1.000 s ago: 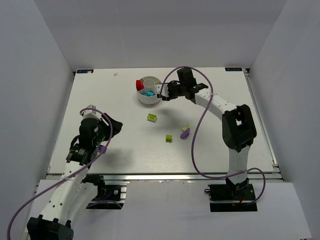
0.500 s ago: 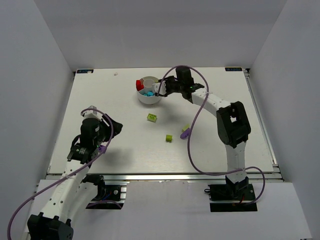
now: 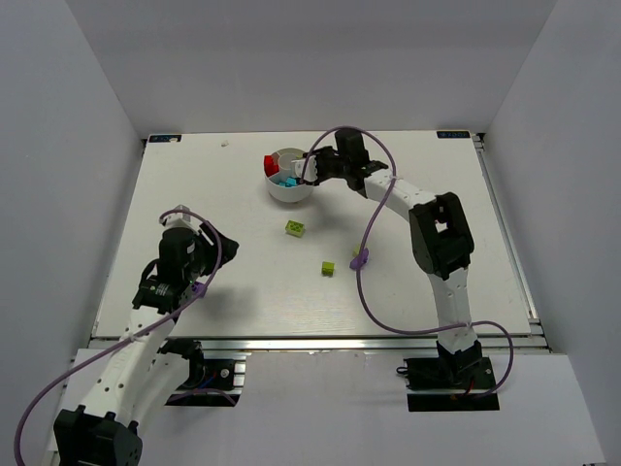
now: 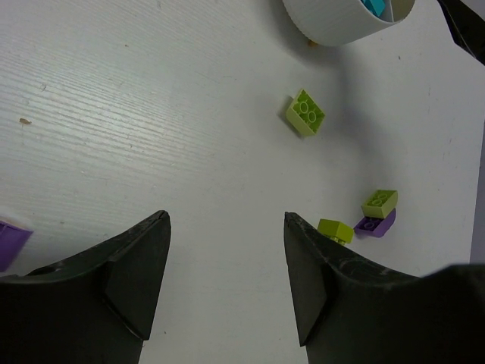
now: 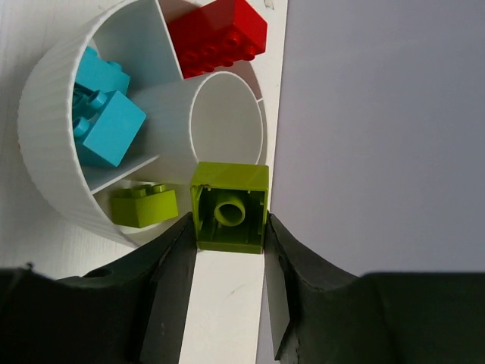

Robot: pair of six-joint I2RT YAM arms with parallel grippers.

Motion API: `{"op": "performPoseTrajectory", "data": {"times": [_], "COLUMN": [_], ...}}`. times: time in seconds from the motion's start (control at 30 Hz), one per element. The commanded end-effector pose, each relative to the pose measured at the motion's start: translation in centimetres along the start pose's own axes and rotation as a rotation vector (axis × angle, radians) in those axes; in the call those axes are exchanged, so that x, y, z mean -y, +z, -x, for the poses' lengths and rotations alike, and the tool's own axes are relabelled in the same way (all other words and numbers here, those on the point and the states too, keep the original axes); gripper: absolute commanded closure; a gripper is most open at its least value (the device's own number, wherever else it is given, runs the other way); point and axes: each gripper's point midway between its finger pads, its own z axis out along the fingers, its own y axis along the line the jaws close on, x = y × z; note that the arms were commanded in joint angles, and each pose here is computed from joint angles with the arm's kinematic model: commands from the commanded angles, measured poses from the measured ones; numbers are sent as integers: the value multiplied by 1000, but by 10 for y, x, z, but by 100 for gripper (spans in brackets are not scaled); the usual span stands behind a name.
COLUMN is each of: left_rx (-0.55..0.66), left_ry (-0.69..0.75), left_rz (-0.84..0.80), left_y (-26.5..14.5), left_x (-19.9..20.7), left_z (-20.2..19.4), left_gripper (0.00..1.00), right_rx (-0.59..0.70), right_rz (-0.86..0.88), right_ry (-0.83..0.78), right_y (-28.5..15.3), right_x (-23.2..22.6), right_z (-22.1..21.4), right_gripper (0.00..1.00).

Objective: Sort the legos into containers by color

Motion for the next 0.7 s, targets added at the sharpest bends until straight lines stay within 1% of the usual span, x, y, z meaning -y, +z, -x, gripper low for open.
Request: {"op": "performPoseTrajectory", "data": {"times": [0.0, 0.03, 0.07, 0.23, 0.33, 0.5, 0.57, 0.6, 0.63, 0.67], "left_rx": [27, 28, 27, 24, 21, 19, 25, 11, 5, -21], "left_ry": [16, 16, 16, 21, 23, 26, 32, 39, 48, 59], "left_rz": [0, 1, 2, -1, -1, -5, -22, -67, -111, -186], "left_y": [1, 1, 2, 5, 7, 9, 8, 7, 6, 5], "left_x": [1, 1, 1, 3, 3, 6, 10, 19, 27, 40], "left_z": [7, 8, 7, 8, 9, 11, 13, 12, 12, 8], "left_gripper": [29, 29, 29, 29, 29, 29, 29, 30, 31, 31], "right_rx": [40, 42, 46, 46, 50, 69, 92, 104, 125, 140], "right_rz": [-59, -54, -53, -37, -34, -34, -62, -79, -113, -131], "right_ry": [-29, -25, -22, -2, 4, 14, 47, 70, 87, 155], "right_y": [3, 3, 3, 4, 3, 0, -8, -14, -27, -35], "right_x": [25, 23, 23, 14, 12, 12, 23, 29, 46, 50], "right_z": [12, 12, 13, 11, 12, 18, 27, 32, 45, 49], "right_gripper": [57, 54, 48, 42, 36, 37, 39, 39, 40, 41]}}
